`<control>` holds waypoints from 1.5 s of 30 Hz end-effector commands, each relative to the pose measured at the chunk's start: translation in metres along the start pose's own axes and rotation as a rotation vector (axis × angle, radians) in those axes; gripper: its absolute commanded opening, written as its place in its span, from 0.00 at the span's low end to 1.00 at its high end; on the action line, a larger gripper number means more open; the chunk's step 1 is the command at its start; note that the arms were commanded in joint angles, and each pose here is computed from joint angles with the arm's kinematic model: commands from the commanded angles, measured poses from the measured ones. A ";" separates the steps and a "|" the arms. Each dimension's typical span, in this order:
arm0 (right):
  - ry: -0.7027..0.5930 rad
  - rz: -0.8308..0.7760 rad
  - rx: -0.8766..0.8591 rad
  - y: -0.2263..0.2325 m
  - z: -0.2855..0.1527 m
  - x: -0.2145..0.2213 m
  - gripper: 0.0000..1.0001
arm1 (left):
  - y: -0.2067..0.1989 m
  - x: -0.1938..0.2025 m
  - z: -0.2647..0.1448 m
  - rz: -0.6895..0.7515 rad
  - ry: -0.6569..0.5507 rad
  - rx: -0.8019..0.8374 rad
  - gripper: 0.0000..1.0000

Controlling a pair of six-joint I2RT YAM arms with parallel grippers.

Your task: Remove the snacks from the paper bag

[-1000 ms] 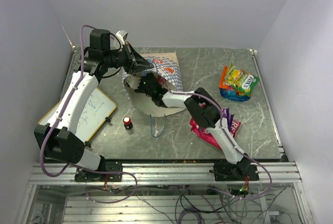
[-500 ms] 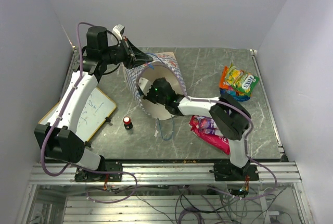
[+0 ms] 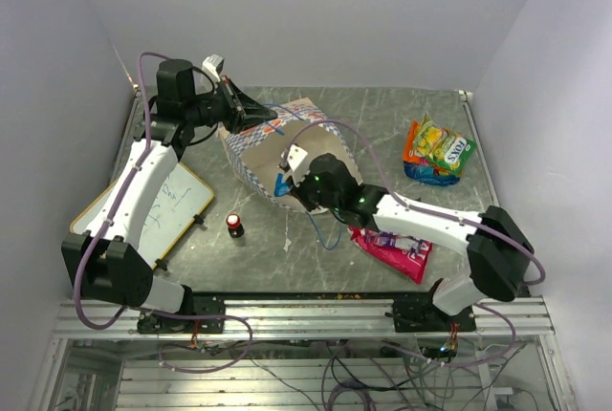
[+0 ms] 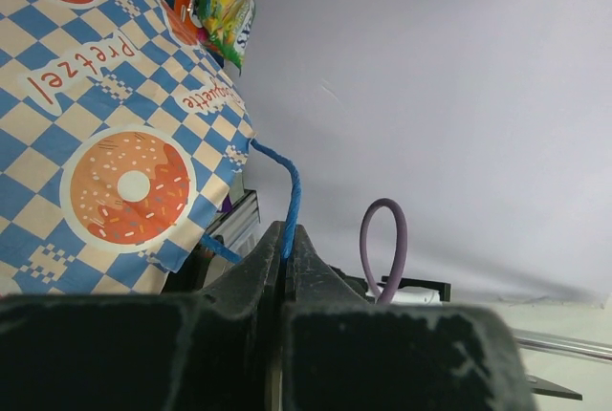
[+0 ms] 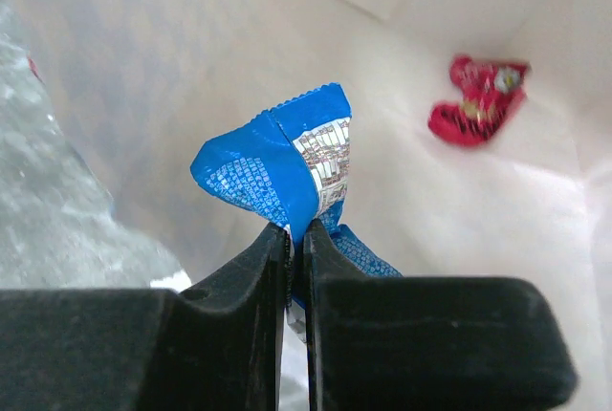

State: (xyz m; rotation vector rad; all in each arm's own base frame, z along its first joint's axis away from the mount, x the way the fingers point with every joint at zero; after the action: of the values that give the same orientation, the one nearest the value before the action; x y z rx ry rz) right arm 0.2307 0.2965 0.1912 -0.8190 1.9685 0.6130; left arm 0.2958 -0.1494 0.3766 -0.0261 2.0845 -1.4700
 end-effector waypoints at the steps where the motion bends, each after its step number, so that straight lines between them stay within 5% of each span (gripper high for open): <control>1: 0.126 0.060 0.097 -0.009 -0.025 0.020 0.00 | -0.007 0.000 -0.007 0.025 -0.045 0.040 0.07; 9: 0.145 0.167 0.248 -0.011 -0.106 -0.027 0.00 | -0.019 -0.013 -0.007 0.049 -0.101 0.049 0.07; 19: 0.051 0.736 0.667 -0.018 -0.210 -0.014 0.00 | -0.011 -0.010 -0.006 0.041 -0.128 0.032 0.07; 23: -0.013 0.772 0.832 -0.038 -0.205 -0.003 0.00 | -0.010 -0.008 -0.007 0.036 -0.131 0.031 0.07; 28: 0.069 0.702 1.024 -0.069 -0.177 0.001 0.00 | -0.014 -0.007 -0.011 0.040 -0.134 0.022 0.07; 45: 0.180 0.925 0.957 -0.105 -0.147 0.088 0.03 | -0.015 0.003 -0.017 0.049 -0.096 0.018 0.07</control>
State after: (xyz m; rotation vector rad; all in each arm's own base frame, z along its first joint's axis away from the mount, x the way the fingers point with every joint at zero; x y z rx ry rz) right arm 0.1977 0.0921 0.1848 0.6463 2.3653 -0.1194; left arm 0.2820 -0.1436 0.3906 -0.0726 1.9848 -1.4283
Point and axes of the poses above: each gripper's point midway between its finger pads, its own z axis out along the fingers, its own y axis along the line the jaws close on, x = y × z, the point moved 9 cm from there along -z, back along the fingers, and after that the axes turned 15 degrees about z, right-handed, at the moved point
